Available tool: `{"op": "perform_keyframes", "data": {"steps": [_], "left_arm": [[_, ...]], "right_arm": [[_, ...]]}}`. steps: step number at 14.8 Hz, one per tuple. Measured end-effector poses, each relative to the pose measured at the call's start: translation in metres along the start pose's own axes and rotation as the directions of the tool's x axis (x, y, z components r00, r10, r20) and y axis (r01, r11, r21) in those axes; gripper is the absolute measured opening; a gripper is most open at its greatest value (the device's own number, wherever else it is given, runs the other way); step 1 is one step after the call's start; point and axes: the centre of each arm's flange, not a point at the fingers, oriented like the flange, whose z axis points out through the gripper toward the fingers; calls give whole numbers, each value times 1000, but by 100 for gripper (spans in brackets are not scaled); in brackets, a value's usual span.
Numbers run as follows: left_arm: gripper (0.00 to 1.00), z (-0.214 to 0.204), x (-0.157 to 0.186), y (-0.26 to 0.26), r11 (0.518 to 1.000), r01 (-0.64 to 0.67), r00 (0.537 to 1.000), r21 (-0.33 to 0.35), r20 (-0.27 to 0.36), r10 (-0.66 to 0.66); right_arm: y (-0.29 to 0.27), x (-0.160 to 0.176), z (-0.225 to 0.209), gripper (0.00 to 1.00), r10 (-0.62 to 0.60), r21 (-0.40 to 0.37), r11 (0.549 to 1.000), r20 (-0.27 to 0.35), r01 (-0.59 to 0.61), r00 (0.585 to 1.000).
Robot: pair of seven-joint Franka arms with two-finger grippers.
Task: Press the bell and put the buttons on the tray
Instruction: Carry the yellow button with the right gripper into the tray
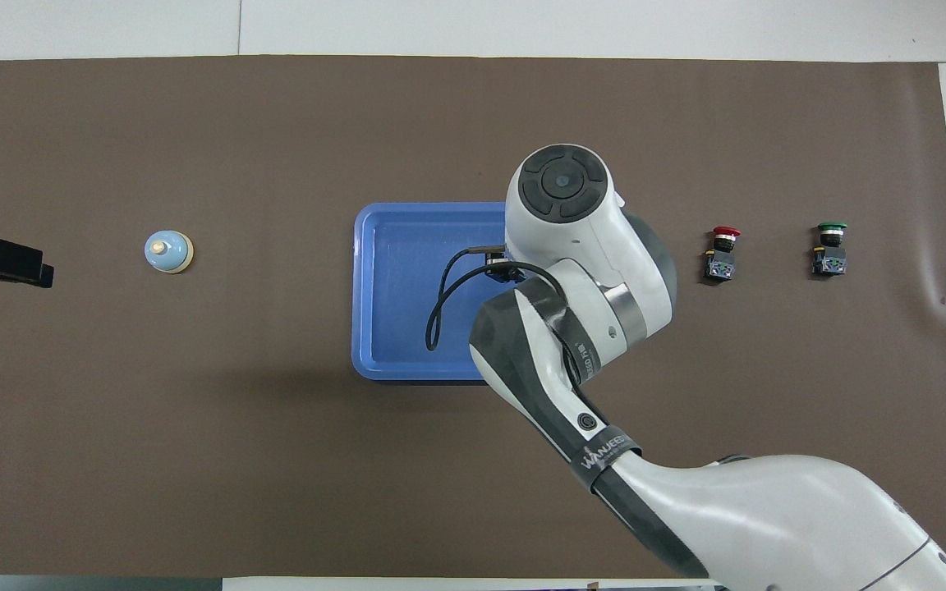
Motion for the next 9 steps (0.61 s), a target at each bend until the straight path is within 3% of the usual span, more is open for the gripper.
{"op": "perform_keyframes", "data": {"steps": [9], "left_arm": [[100, 0, 0, 0, 1000, 0, 1000, 0, 0, 0]], "right_arm": [[-6, -8, 75, 41, 24, 39, 999, -49, -23, 998]]}}
